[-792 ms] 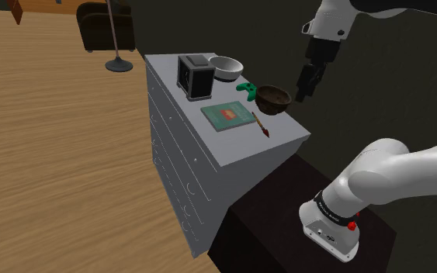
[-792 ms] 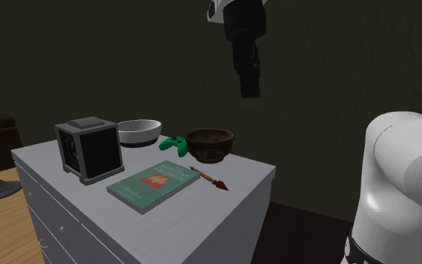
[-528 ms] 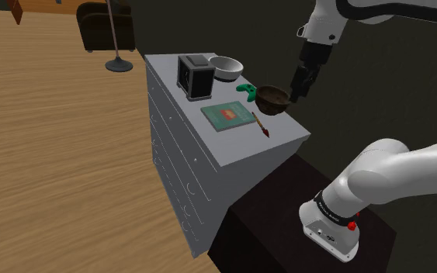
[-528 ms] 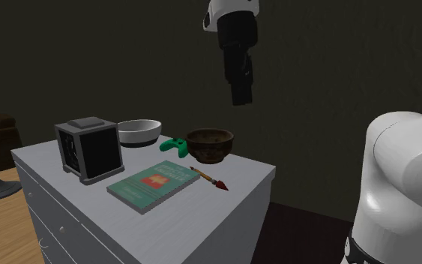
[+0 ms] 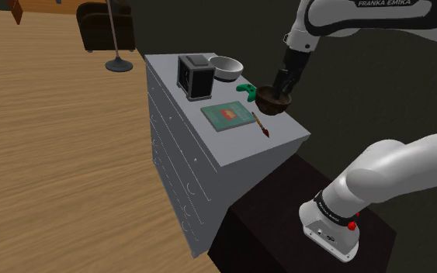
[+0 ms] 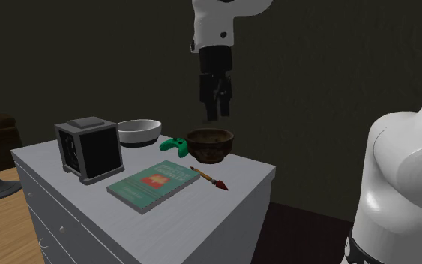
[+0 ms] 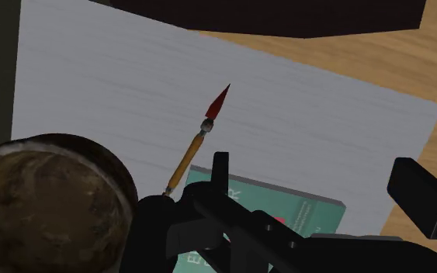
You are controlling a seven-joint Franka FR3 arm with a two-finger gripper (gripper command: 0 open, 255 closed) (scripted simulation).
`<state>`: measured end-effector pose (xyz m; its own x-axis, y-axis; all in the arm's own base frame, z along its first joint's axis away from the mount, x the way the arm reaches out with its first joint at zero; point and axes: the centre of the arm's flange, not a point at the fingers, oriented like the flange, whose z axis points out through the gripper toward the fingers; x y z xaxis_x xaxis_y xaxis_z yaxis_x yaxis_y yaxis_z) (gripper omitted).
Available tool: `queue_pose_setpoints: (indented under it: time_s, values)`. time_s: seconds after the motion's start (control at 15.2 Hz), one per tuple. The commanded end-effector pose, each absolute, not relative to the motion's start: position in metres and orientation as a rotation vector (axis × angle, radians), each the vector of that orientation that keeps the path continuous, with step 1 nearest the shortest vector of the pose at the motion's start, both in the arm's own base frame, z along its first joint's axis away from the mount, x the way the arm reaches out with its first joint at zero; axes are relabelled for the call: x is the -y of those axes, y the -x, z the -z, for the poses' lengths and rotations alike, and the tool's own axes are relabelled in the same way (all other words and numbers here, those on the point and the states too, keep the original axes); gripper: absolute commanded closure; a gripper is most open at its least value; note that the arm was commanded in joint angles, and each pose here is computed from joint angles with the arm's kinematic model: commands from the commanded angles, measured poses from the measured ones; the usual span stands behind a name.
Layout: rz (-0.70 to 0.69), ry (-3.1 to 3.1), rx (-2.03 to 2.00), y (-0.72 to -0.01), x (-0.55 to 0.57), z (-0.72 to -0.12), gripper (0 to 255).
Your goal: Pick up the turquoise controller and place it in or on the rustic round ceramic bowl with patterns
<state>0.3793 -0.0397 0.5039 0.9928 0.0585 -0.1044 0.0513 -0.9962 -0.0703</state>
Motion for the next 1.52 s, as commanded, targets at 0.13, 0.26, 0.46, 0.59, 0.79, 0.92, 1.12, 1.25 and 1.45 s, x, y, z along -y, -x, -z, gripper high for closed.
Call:
queue_pose_setpoints:
  time_s: [0.13,0.26,0.46,0.59,0.79,0.92,1.12,1.25,1.45]
  values:
    - [-0.118,3.091,0.045,-0.413,0.063,-0.479,0]
    - [-0.097,3.101,0.025,-0.430,0.076,-0.468,0]
    - [-0.064,3.116,-0.005,-0.455,0.097,-0.452,0]
    - [-0.042,3.126,-0.026,-0.471,0.111,-0.442,0]
    - [-0.009,3.140,-0.057,-0.496,0.133,-0.428,0]
    - [0.013,3.149,-0.077,-0.512,0.148,-0.418,0]
    - [0.046,3.162,-0.109,-0.537,0.170,-0.405,0]
    - [0.069,3.170,-0.130,-0.553,0.186,-0.397,0]
    - [0.103,3.182,-0.161,-0.577,0.210,-0.385,0]
